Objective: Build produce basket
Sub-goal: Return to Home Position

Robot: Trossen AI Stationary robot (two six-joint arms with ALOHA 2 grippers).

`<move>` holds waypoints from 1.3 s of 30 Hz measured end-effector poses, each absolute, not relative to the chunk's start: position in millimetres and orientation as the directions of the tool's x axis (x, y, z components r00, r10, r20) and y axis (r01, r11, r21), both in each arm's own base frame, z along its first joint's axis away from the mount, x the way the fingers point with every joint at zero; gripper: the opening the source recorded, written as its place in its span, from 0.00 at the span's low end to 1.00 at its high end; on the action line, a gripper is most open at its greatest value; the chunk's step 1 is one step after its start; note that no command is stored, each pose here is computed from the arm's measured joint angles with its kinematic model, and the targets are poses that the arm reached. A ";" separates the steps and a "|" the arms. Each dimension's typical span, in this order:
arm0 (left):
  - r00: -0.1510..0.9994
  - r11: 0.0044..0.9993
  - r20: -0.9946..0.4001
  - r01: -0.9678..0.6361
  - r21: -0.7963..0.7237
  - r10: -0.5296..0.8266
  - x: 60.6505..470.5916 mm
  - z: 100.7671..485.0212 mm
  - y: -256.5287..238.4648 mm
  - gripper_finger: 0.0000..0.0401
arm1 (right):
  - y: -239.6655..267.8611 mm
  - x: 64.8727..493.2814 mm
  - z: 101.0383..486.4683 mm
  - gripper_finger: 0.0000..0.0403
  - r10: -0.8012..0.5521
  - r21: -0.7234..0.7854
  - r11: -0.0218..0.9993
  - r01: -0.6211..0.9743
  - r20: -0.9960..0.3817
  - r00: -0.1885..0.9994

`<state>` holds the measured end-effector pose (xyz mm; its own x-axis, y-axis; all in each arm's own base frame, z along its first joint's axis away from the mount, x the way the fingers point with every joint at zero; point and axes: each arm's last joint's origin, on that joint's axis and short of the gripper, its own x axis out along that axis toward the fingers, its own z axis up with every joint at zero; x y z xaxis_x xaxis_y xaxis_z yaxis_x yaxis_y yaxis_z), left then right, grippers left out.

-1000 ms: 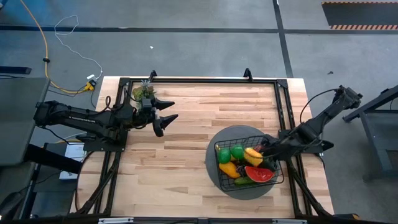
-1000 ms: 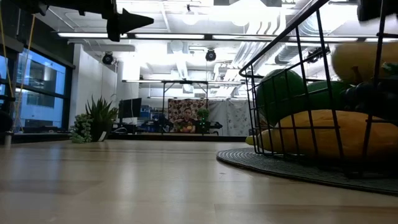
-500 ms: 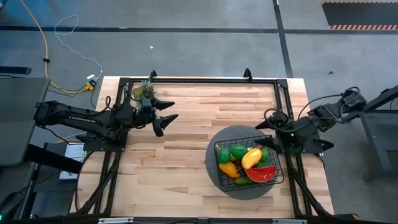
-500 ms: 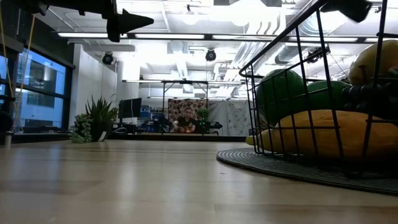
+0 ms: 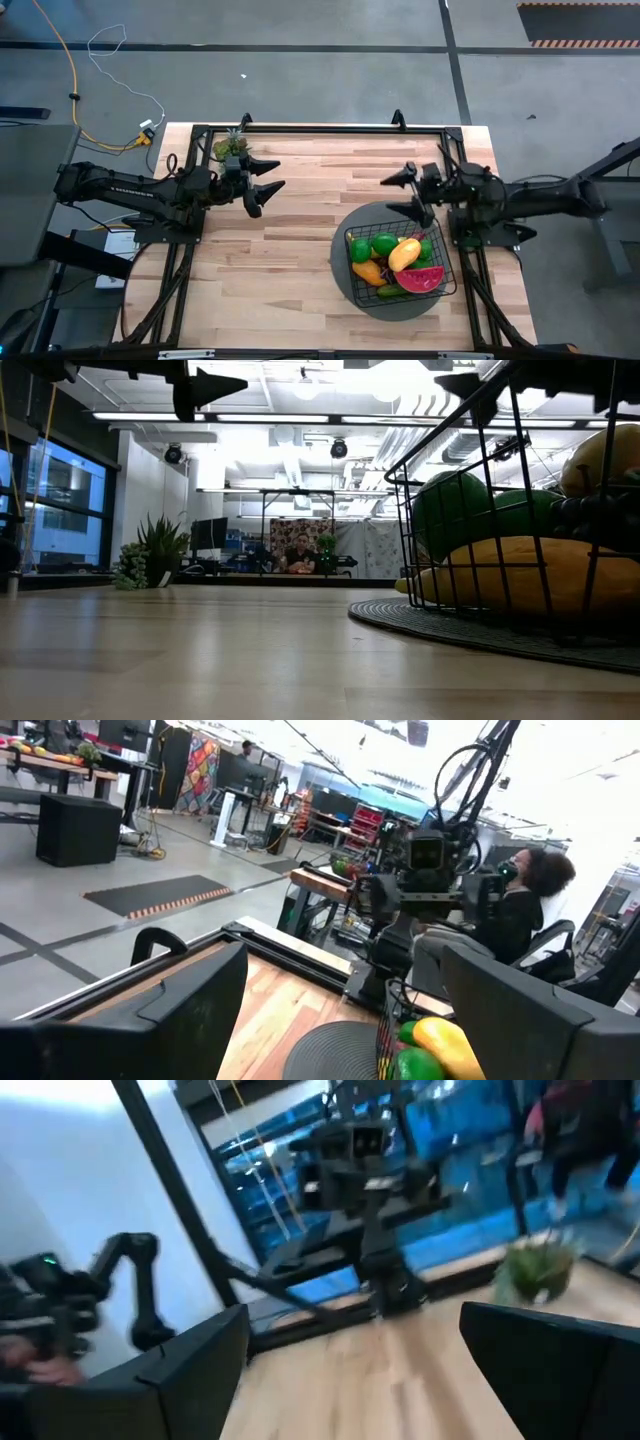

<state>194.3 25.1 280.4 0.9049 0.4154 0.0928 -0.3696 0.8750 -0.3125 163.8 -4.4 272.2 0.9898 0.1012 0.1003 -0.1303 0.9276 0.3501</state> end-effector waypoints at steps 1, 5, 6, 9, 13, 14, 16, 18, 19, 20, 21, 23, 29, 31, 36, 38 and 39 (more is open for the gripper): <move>0.905 0.875 0.093 -0.370 -0.313 0.416 194.3 280.4 25.2 0.81 | -9.2 165.2 271.0 0.86 0.092 0.320 0.939 -0.124 0.114 0.989; 0.905 0.875 0.093 -0.370 -0.313 0.416 194.3 280.4 25.1 0.81 | -26.4 169.6 272.1 0.86 0.060 0.193 0.978 -0.080 0.108 0.992; 0.905 0.875 0.093 -0.370 -0.313 0.416 194.3 280.4 25.1 0.81 | -29.8 170.2 274.0 0.86 0.057 0.170 0.983 -0.075 0.109 0.992; 0.905 0.875 0.093 -0.370 -0.313 0.416 194.3 280.4 25.2 0.81 | -35.8 170.8 281.2 0.86 0.067 0.140 0.987 -0.084 0.123 0.990; 0.911 0.881 0.093 -0.356 -0.311 0.401 194.5 280.4 24.8 0.81 | -34.5 170.7 287.9 0.86 0.104 0.175 0.976 -0.128 0.139 0.985; 0.913 0.883 0.093 -0.353 -0.311 0.398 194.6 280.4 24.7 0.81 | -33.8 170.5 289.3 0.86 0.108 0.193 0.972 -0.135 0.143 0.984; 0.915 0.885 0.093 -0.348 -0.310 0.392 194.6 280.4 24.5 0.81 | -32.5 170.2 291.5 0.86 0.111 0.241 0.959 -0.146 0.152 0.982; 0.915 0.886 0.093 -0.349 -0.305 0.392 194.7 280.4 24.5 0.81 | -31.7 170.1 292.6 0.86 0.110 0.319 0.935 -0.156 0.158 0.981; 0.915 0.887 0.093 -0.349 -0.303 0.392 194.6 280.4 24.5 0.81 | -31.6 170.1 292.7 0.86 0.111 0.348 0.924 -0.160 0.158 0.981; 0.915 0.887 0.093 -0.349 -0.303 0.392 194.6 280.4 24.5 0.81 | -31.6 170.1 292.6 0.86 0.110 0.370 0.915 -0.162 0.158 0.981; 0.915 0.887 0.093 -0.349 -0.303 0.392 194.7 280.3 24.5 0.81 | -31.6 170.1 292.5 0.86 0.110 0.385 0.908 -0.164 0.157 0.981; 0.915 0.887 0.093 -0.349 -0.303 0.392 194.6 280.4 24.5 0.81 | -31.7 170.2 292.4 0.86 0.109 0.397 0.903 -0.164 0.156 0.982; 0.915 0.887 0.093 -0.349 -0.302 0.392 194.7 280.3 24.5 0.81 | -32.3 171.1 288.3 0.86 0.093 0.311 0.942 -0.125 0.116 0.989; 0.915 0.887 0.093 -0.349 -0.302 0.392 194.6 280.4 24.5 0.81 | -33.3 171.6 284.7 0.86 0.061 0.223 0.972 -0.077 0.081 0.995; 0.915 0.887 0.093 -0.349 -0.302 0.392 194.6 280.4 24.5 0.81 | -35.1 171.8 282.8 0.86 -0.003 0.128 0.992 -0.005 0.062 0.998; 0.915 0.887 0.093 -0.349 -0.302 0.392 194.6 280.4 24.4 0.81 | -36.1 171.7 282.8 0.86 -0.036 0.173 0.985 0.025 0.063 0.997; 0.915 0.887 0.092 -0.349 -0.302 0.392 194.7 280.3 24.5 0.81 | -36.5 171.7 282.8 0.86 -0.044 0.186 0.982 0.032 0.063 0.997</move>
